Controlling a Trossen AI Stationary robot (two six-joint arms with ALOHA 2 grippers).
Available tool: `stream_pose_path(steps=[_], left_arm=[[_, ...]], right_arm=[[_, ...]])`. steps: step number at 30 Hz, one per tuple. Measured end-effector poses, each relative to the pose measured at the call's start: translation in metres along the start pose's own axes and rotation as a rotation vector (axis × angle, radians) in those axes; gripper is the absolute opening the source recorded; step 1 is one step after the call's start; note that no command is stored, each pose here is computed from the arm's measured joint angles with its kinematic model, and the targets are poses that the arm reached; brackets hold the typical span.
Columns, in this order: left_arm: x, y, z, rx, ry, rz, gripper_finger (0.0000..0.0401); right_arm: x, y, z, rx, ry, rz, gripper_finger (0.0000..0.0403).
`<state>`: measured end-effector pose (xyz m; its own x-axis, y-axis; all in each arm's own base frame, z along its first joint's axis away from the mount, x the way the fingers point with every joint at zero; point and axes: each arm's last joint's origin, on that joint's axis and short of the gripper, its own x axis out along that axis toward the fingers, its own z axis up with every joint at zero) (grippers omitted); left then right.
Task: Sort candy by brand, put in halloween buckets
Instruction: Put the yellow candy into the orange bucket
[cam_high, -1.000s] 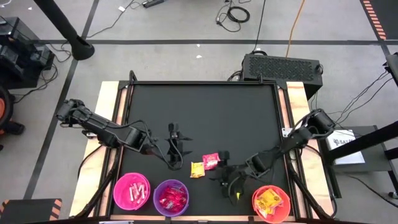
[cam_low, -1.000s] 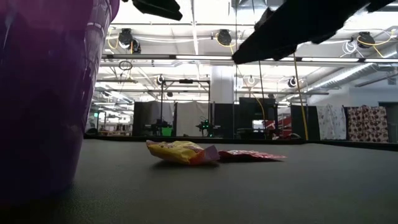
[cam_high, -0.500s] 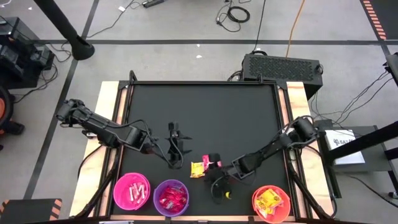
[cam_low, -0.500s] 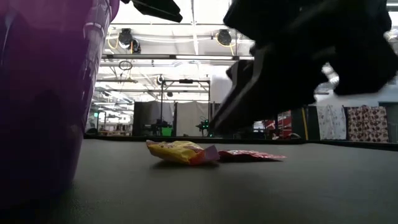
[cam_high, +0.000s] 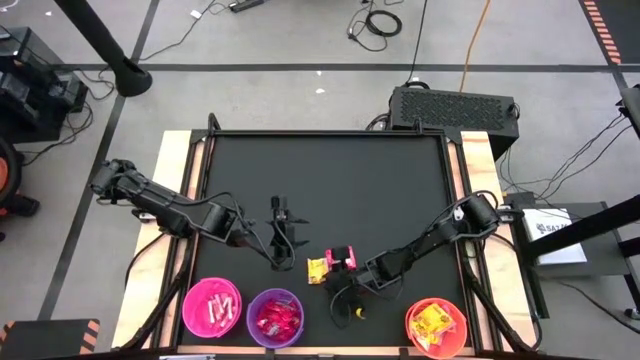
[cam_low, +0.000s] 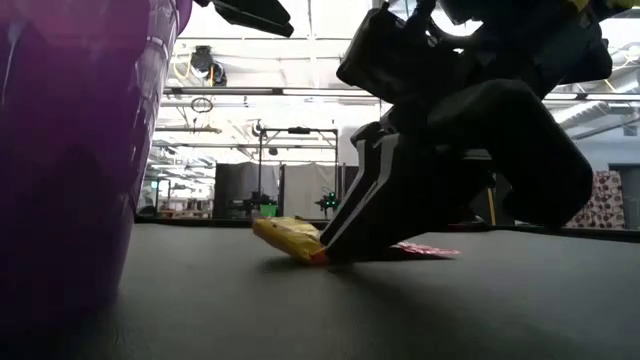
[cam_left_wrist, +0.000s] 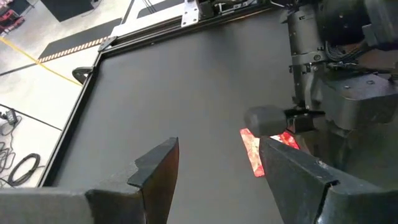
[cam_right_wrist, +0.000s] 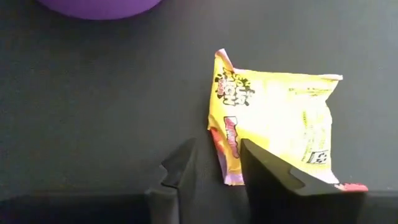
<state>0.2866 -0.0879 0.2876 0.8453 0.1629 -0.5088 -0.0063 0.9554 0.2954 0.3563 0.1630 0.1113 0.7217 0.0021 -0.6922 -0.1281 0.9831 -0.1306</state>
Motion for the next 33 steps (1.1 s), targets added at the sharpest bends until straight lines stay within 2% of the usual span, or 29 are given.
stream_pose_path(steps=[12, 19, 22, 28, 33], left_arm=[[0.000, 0.000, 0.000, 0.005, 0.001, 0.000, 0.0230], [0.000, 0.000, 0.000, 0.005, 0.001, 0.000, 0.0230], [0.000, 0.000, 0.000, 0.005, 0.000, 0.005, 0.0230], [0.000, 0.000, 0.000, 0.004, 0.000, 0.004, 0.0230], [0.004, -0.004, -0.001, 0.002, 0.006, -0.069, 0.0230]], right_arm=[[0.000, -0.001, -0.002, -0.001, 0.022, -0.001, 0.0010], [-0.005, -0.001, 0.001, -0.026, 0.022, 0.024, 0.0001], [-0.019, -0.003, 0.013, -0.035, 0.019, 0.041, 0.0001], [-0.066, -0.014, 0.043, -0.039, -0.024, 0.041, 0.0000], [-0.104, -0.028, 0.058, -0.032, -0.075, 0.008, 0.0000]])
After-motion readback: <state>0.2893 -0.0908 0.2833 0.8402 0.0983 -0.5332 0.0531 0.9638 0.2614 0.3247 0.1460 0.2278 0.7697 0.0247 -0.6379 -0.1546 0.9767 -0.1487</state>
